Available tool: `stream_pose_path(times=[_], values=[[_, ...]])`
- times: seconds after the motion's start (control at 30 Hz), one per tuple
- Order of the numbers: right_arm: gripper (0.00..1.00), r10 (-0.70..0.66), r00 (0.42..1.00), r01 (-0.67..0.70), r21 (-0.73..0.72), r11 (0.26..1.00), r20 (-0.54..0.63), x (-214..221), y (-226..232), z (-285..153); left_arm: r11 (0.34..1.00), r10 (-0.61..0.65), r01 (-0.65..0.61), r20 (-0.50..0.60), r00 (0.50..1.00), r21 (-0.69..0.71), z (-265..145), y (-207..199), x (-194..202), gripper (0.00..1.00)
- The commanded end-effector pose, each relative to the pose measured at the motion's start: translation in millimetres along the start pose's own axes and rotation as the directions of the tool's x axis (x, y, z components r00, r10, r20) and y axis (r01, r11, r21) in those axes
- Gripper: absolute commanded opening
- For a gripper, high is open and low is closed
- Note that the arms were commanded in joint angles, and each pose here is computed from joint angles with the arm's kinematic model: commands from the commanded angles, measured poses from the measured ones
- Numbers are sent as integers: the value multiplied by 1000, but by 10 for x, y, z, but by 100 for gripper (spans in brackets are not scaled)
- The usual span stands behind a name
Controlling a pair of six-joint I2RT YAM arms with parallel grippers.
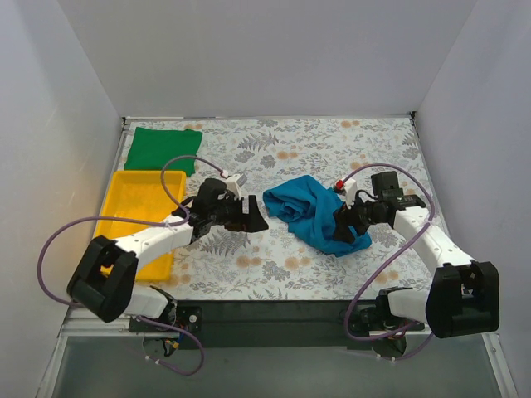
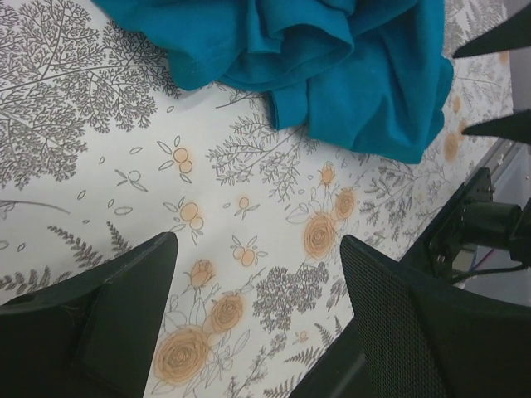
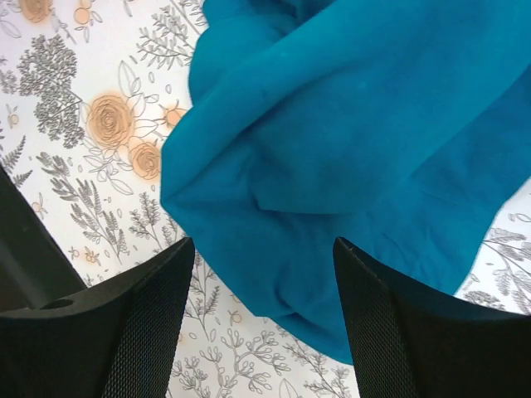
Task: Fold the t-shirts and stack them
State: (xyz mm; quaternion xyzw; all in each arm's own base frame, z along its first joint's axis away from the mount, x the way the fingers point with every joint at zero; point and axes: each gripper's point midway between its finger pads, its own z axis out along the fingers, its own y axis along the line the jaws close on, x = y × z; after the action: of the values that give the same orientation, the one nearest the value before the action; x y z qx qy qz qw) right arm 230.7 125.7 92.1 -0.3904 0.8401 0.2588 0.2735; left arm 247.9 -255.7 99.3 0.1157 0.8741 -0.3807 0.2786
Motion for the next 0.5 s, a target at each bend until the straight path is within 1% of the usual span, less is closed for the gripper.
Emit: stream_pose_path(times=[0.0, 0.03, 0.07, 0.1, 0.13, 0.17, 0.2, 0.27, 0.3, 0.37, 0.47], values=[[74, -65, 995, 69, -45, 997, 77, -158, 119, -29, 996, -64, 66, 32, 997, -54, 215, -45, -155, 78], [74, -67, 995, 72, -52, 996, 76, -163, 137, -17, 995, -74, 76, 43, 996, -59, 272, -83, -229, 78], [73, -65, 995, 70, -59, 996, 76, -173, 147, -10, 993, -81, 83, 21, 996, -80, 399, -82, -171, 75], [73, -57, 996, 62, -70, 996, 72, -167, 160, 5, 992, -87, 88, 22, 996, -91, 461, -95, -181, 75], [72, -55, 995, 61, -82, 995, 80, -190, 175, 10, 993, -81, 84, 38, 996, -87, 518, -165, -281, 75], [72, -54, 995, 61, -93, 994, 80, -197, 190, 19, 992, -75, 76, 15, 997, -99, 634, -188, -213, 74], [72, -47, 996, 56, -106, 993, 81, -206, 209, 35, 988, -81, 85, 33, 996, -128, 688, -164, -247, 74], [72, -35, 995, 47, -139, 989, 90, -228, 255, 51, 987, -72, 77, 37, 997, -140, 828, -225, -302, 74], [72, -27, 996, 41, -152, 988, 88, -231, 263, 68, 985, -69, 75, 41, 997, -156, 871, -226, -327, 70], [71, -20, 996, 36, -176, 984, 93, -263, 297, 87, 973, -59, 72, 67, 996, -218, 981, -159, -432, 67], [70, -7, 996, 25, -204, 979, 87, -301, 326, 125, 944, -38, 57, 63, 997, -324, 1065, 36, -424, 65]])
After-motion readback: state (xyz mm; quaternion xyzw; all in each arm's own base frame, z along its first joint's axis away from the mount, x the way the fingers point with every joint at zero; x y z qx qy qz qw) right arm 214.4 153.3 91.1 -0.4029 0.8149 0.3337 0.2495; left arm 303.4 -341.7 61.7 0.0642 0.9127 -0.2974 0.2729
